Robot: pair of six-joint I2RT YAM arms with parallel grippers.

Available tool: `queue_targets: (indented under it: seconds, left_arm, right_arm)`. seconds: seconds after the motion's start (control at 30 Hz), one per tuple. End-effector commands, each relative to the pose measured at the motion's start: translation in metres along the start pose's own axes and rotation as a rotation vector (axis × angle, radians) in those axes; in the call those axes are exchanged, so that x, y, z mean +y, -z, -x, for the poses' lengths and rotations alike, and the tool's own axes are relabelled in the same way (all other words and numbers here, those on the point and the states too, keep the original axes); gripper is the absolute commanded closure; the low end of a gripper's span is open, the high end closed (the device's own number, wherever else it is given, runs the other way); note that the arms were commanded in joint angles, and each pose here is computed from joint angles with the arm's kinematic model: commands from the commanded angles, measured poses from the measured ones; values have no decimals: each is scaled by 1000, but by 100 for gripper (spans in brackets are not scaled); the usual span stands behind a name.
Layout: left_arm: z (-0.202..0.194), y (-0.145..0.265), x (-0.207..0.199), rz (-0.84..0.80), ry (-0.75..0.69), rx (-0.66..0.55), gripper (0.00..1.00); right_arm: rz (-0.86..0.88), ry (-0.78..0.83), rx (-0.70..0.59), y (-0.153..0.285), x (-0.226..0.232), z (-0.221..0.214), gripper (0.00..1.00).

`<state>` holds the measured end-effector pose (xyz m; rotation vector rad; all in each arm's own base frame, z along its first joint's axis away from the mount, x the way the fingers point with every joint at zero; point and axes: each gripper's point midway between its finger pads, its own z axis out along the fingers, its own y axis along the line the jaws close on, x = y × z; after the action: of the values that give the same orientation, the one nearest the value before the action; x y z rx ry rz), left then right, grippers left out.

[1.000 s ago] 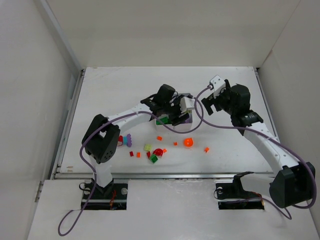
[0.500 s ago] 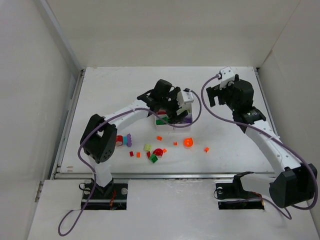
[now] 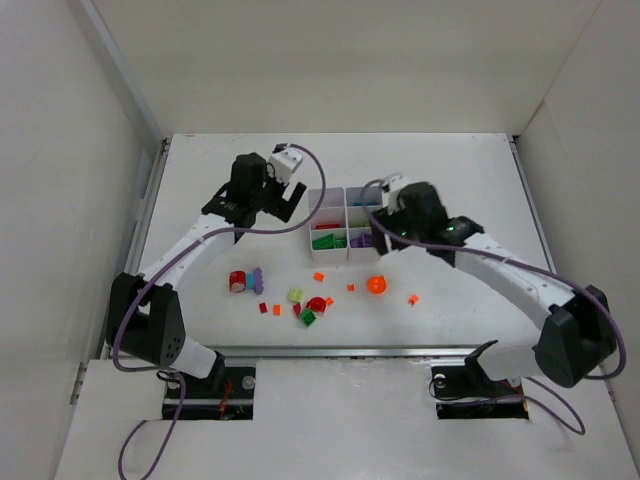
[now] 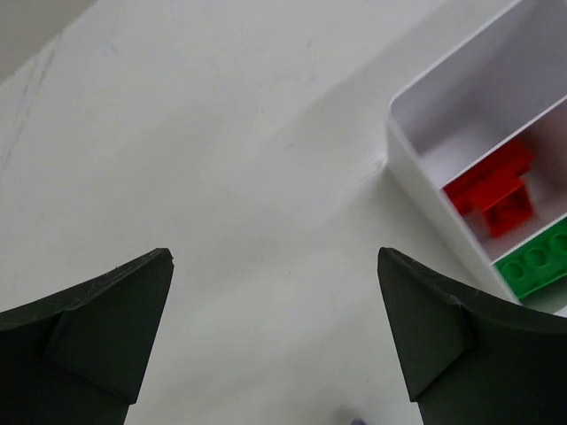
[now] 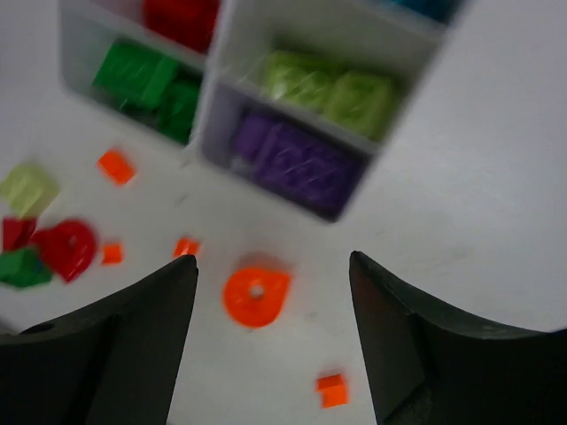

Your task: Sort the legos into containers by color

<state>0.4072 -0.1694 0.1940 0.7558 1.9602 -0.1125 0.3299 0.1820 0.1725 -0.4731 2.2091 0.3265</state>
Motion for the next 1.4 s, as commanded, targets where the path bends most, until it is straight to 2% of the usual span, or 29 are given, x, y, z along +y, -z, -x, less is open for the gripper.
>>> queue_targets:
  seconds: [0.0, 0.1, 0.17, 0.37, 0.5, 0.63, 0.7, 0.87, 0.9, 1.0, 1.03, 1.1, 1.3, 1.37]
  left_arm:
    - [-22, 10, 17, 102, 71, 20, 0]
    - [-33, 16, 22, 137, 68, 14, 0]
    - [-43, 15, 19, 135, 68, 20, 0]
    - [-39, 20, 15, 136, 83, -14, 0]
    - [-36, 23, 15, 139, 92, -24, 0]
    - [-36, 23, 15, 139, 92, -24, 0]
    - [-41, 22, 14, 136, 92, -15, 0]
    - [-40, 22, 12, 127, 101, -18, 0]
    - [-38, 24, 13, 130, 101, -27, 0]
    - [-38, 24, 13, 130, 101, -27, 0]
    - [-38, 24, 13, 130, 101, -27, 0]
    - [-37, 24, 17, 140, 105, -34, 0]
    - [-40, 23, 14, 129, 105, -27, 0]
    - [-40, 23, 13, 120, 105, -30, 0]
  right_arm:
    - [52, -60, 187, 0, 47, -56, 27]
    - [85, -134, 245, -4, 58, -84, 36]
    - [77, -143, 272, -8, 56, -96, 37]
    - [18, -161, 378, -23, 51, -128, 41]
    - [22, -162, 454, -38, 55, -143, 49]
    - [-23, -182, 480, -42, 43, -153, 51]
    - [-22, -193, 446, -40, 40, -146, 51]
    - [61, -186, 416, -45, 49, -140, 48]
    - [68, -177, 432, -49, 50, -145, 56]
    - [93, -171, 444, -51, 54, -146, 71]
    - [105, -163, 445, -50, 55, -146, 87]
    - [108, -154, 445, -50, 55, -146, 100]
    - [143, -128, 423, -37, 56, -134, 100]
    - [192, -45, 373, -26, 66, -114, 100]
